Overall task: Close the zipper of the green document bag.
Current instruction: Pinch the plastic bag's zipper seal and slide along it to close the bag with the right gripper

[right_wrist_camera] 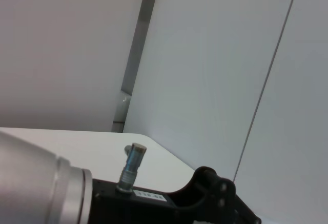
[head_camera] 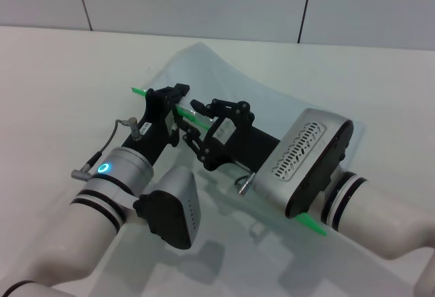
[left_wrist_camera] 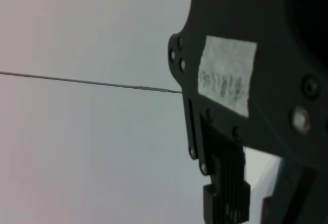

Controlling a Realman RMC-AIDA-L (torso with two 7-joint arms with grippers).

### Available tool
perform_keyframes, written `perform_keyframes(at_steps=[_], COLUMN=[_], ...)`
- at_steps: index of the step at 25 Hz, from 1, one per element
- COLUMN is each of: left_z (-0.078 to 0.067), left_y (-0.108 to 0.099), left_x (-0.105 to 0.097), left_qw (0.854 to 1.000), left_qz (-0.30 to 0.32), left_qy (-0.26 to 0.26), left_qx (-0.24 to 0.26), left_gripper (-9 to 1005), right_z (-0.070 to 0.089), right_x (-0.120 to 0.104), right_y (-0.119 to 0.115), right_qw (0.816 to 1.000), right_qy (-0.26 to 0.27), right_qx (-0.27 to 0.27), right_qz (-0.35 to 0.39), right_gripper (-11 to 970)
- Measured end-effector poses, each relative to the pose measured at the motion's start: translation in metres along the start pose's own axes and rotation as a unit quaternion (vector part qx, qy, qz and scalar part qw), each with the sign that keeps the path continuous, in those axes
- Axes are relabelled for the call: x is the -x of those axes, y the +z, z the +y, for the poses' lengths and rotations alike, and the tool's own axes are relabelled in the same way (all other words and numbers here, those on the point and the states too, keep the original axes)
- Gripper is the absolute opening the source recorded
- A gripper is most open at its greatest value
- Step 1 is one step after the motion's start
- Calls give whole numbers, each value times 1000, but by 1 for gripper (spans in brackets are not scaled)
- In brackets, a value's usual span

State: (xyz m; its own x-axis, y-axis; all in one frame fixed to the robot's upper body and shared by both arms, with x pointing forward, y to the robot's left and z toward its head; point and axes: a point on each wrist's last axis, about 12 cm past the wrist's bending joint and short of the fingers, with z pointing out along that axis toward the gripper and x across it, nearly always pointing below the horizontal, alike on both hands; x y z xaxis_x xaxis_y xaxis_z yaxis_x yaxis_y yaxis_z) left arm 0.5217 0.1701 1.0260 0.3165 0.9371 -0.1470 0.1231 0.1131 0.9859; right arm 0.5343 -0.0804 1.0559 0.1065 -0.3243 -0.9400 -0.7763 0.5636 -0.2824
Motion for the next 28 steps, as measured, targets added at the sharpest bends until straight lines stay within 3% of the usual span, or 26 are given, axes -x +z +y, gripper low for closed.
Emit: perform_keyframes(at_steps=[7,28], left_z=[0,1], left_y=[0,0], left_x=[1,1], left_qw=[1000,1000], left_qz=[-3,-6], left_qy=[2,5], left_qx=[0,5], left_gripper=[54,55], right_z=[2,2], right_x=[0,0], right_y=[2,3], right_qw=[1000,1000], right_qy=[0,-3], right_qx=[0,0], right_qz=[0,1], right_gripper=[324,281])
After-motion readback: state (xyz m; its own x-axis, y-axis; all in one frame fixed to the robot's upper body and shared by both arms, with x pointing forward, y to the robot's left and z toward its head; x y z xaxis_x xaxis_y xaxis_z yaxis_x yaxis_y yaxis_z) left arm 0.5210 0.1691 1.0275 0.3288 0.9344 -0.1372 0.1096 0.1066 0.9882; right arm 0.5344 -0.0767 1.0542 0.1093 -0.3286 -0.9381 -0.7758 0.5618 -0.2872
